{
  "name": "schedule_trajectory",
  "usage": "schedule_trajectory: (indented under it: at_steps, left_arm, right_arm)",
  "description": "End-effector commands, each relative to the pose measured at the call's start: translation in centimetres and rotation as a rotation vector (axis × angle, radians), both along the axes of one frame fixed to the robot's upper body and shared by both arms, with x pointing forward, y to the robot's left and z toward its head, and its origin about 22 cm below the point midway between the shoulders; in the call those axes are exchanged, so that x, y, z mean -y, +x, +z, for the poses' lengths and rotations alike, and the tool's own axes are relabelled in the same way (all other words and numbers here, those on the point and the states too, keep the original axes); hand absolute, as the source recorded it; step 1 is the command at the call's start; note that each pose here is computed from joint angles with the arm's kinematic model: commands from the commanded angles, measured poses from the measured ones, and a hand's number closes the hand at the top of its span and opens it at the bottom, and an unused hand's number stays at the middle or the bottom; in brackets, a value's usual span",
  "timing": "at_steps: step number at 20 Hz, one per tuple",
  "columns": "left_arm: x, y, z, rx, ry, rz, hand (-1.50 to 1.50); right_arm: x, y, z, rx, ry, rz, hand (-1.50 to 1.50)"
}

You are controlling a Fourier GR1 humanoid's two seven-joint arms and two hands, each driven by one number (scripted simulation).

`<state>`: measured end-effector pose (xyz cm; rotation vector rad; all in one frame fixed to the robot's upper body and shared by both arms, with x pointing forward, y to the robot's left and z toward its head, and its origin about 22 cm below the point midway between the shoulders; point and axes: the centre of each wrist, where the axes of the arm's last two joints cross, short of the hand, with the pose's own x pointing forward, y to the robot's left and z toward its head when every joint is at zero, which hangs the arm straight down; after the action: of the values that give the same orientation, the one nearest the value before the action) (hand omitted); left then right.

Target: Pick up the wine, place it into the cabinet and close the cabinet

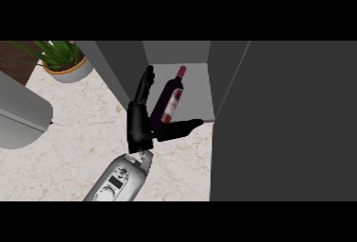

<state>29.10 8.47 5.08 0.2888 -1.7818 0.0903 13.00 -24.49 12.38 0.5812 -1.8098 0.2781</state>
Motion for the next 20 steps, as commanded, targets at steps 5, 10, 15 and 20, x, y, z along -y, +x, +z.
schedule_trajectory:
  at_steps: [5,10,15,20]
  left_arm:
    - [0.2,-2.7,1.0,0.093,-0.119,-0.140,-1.50]
    - [-3.5,-5.8,1.3,0.096,-0.099,-0.217,-1.50]
    - [-7.4,-6.2,0.2,0.096,-0.095,-0.175,-1.50]
    - [-9.4,-9.4,0.7,0.106,-0.133,-0.276,-1.50]
  right_arm:
    - [-0.7,-3.4,3.6,0.027,-0.040,-0.070,-1.50]
    - [1.1,-2.4,3.7,0.031,-0.094,-0.097,-1.50]
    - [1.4,-2.6,4.2,0.032,-0.116,-0.087,-1.50]
    - [0.3,-3.3,3.7,0.019,-0.123,-0.040,1.50]
